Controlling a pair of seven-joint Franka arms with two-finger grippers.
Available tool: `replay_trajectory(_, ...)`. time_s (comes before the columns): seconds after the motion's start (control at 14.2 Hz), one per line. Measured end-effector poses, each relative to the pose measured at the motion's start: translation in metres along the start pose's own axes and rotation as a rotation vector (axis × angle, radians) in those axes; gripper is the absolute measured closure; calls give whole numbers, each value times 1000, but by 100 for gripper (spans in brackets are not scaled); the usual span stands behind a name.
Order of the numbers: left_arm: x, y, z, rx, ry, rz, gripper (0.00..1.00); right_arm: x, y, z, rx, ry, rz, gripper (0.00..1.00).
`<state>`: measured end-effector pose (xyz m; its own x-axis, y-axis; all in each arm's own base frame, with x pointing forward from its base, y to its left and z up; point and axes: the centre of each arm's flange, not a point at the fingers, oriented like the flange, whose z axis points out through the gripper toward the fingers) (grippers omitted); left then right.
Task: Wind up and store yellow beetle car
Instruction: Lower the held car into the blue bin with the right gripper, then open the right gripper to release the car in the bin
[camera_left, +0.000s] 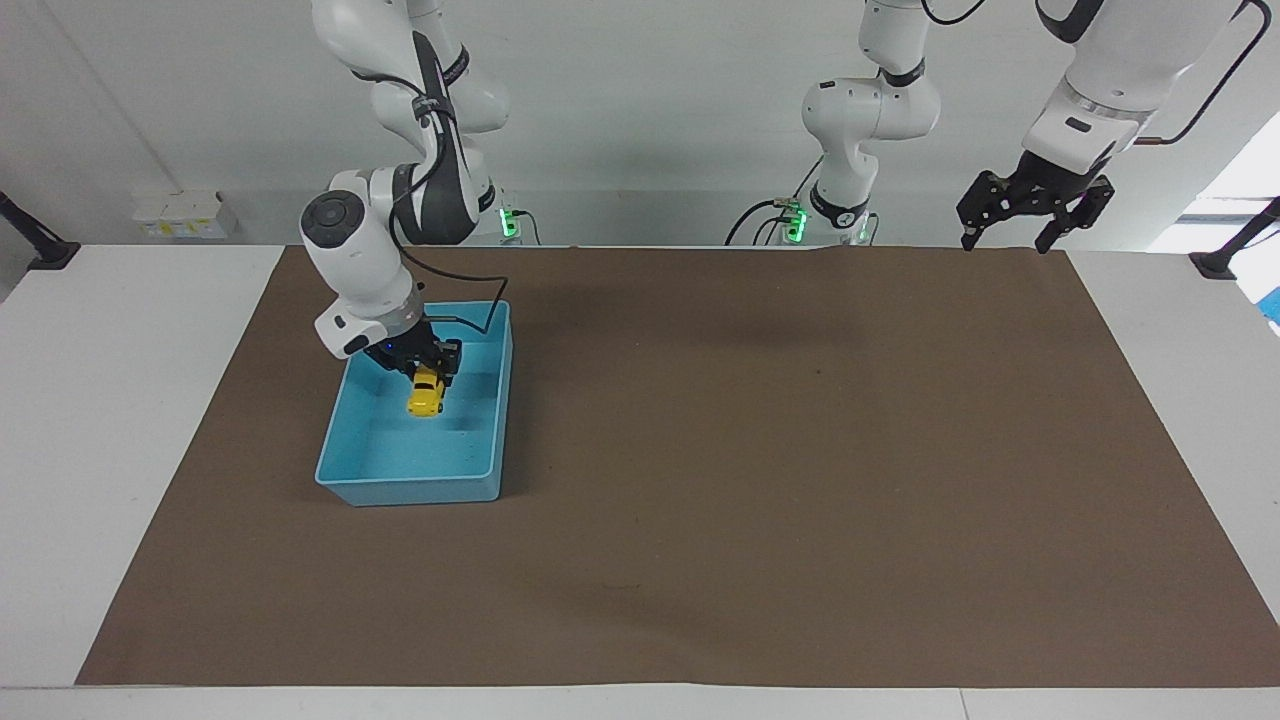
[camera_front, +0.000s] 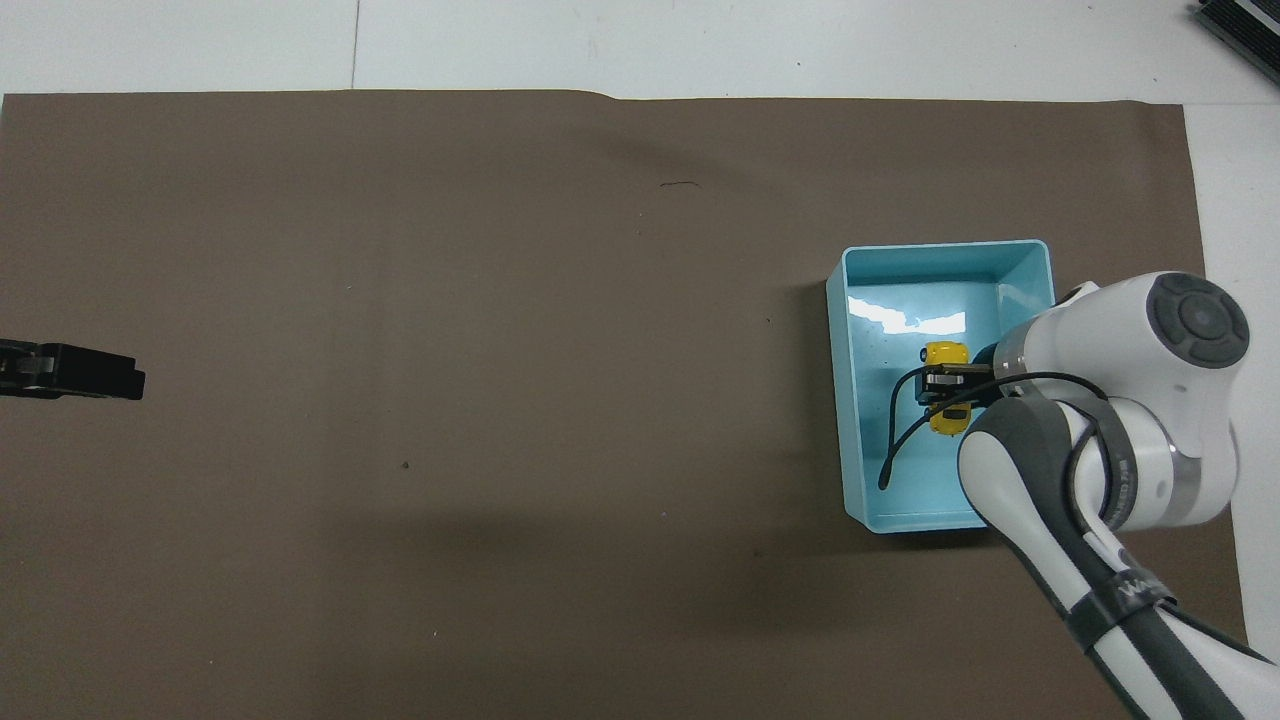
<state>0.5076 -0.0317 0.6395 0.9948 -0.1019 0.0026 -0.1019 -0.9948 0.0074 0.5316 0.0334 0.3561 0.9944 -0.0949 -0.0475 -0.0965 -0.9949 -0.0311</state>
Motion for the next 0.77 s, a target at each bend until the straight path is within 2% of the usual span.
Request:
replay_trajectory(0.49,0,0,0,0,0,0,0,-38,9,57,-2,-5,-34,49)
replay_trajectory(0.77,0,0,0,0,0,0,0,-42,11,62,-1,-11,-31,46)
